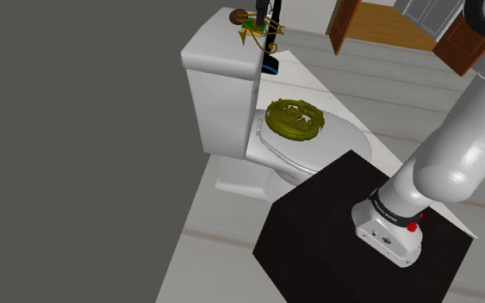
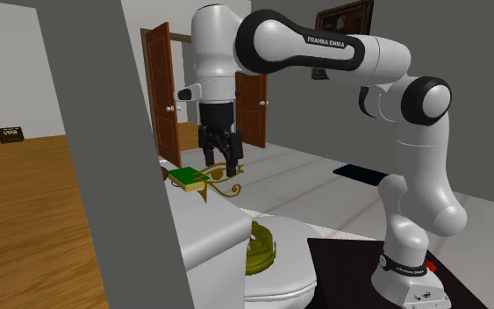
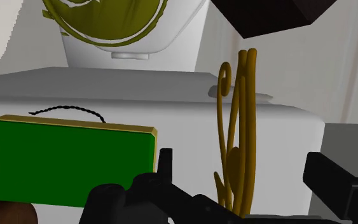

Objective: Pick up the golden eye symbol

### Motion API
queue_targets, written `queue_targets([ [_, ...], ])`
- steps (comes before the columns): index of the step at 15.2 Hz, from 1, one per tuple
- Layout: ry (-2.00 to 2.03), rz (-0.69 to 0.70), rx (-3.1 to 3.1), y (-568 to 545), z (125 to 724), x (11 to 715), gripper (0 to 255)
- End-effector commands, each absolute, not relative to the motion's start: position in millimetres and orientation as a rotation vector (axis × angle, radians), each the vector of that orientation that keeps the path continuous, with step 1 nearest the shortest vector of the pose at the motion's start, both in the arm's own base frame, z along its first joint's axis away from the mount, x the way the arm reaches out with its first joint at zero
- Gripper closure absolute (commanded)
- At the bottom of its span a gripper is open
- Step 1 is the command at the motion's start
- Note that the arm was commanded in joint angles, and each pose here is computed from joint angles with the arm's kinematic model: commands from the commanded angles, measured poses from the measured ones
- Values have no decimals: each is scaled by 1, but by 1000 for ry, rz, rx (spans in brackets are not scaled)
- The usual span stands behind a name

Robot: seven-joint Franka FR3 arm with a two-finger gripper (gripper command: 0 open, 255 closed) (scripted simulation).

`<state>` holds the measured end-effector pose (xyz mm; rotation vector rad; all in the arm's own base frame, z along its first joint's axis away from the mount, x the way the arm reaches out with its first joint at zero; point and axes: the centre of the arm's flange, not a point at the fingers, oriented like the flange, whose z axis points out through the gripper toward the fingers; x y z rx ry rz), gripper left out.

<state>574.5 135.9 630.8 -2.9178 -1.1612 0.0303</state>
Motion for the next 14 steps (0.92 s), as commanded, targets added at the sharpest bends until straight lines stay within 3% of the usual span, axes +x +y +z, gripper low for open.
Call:
queue_targets([
  [1,-1162,30,-2918,137,617,574,0],
  [3,-1162,30,-2918,137,617,574,0],
  [4,-1162,30,-2918,137,616,574,255],
  [14,-1162,30,-2918,137,622,574,255],
])
